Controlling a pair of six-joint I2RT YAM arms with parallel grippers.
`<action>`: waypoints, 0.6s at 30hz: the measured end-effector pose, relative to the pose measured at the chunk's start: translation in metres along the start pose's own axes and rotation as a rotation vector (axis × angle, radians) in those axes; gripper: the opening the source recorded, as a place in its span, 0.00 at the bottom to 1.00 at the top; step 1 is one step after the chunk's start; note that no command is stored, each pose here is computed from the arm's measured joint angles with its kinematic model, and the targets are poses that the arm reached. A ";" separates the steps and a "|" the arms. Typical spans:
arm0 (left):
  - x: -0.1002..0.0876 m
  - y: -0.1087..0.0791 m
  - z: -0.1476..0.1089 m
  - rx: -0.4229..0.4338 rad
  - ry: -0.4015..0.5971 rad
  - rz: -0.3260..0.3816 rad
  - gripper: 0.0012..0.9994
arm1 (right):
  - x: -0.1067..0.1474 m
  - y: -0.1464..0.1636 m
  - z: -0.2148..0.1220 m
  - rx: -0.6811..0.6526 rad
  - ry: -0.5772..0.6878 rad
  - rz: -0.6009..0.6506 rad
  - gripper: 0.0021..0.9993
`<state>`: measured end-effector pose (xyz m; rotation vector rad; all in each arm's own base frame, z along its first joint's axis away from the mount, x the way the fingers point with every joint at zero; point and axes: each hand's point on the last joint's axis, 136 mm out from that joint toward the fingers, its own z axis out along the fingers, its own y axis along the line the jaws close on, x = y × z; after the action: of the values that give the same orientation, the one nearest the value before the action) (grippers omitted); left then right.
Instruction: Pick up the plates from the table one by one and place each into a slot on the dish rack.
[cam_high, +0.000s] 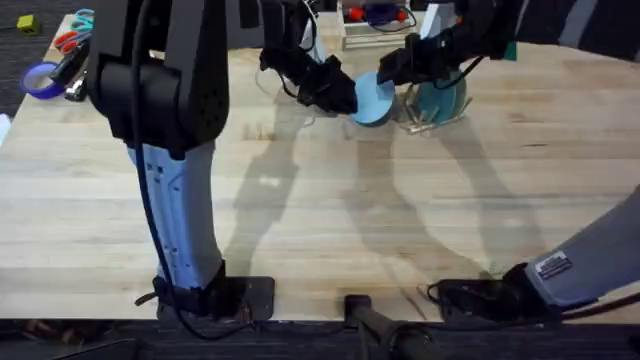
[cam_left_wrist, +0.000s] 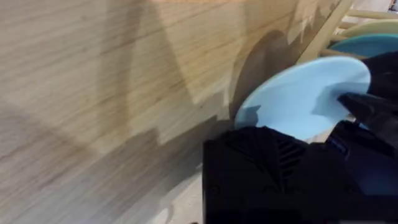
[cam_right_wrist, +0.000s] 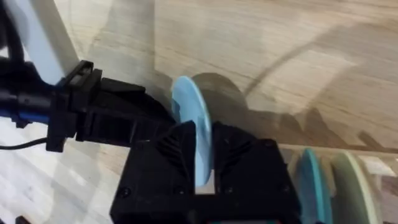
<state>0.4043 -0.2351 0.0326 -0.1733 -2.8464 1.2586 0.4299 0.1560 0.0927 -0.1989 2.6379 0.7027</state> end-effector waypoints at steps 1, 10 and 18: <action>0.000 0.000 0.000 0.001 0.000 -0.001 0.04 | 0.000 0.000 0.000 0.001 -0.001 0.000 0.15; 0.000 0.000 -0.001 0.002 0.000 -0.003 0.04 | -0.001 0.000 0.000 0.001 -0.003 -0.001 0.03; 0.000 0.000 -0.001 0.002 0.001 -0.003 0.04 | -0.001 0.000 0.000 0.001 -0.003 -0.002 0.03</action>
<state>0.4042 -0.2345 0.0328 -0.1693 -2.8438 1.2604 0.4306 0.1558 0.0930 -0.1994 2.6348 0.7008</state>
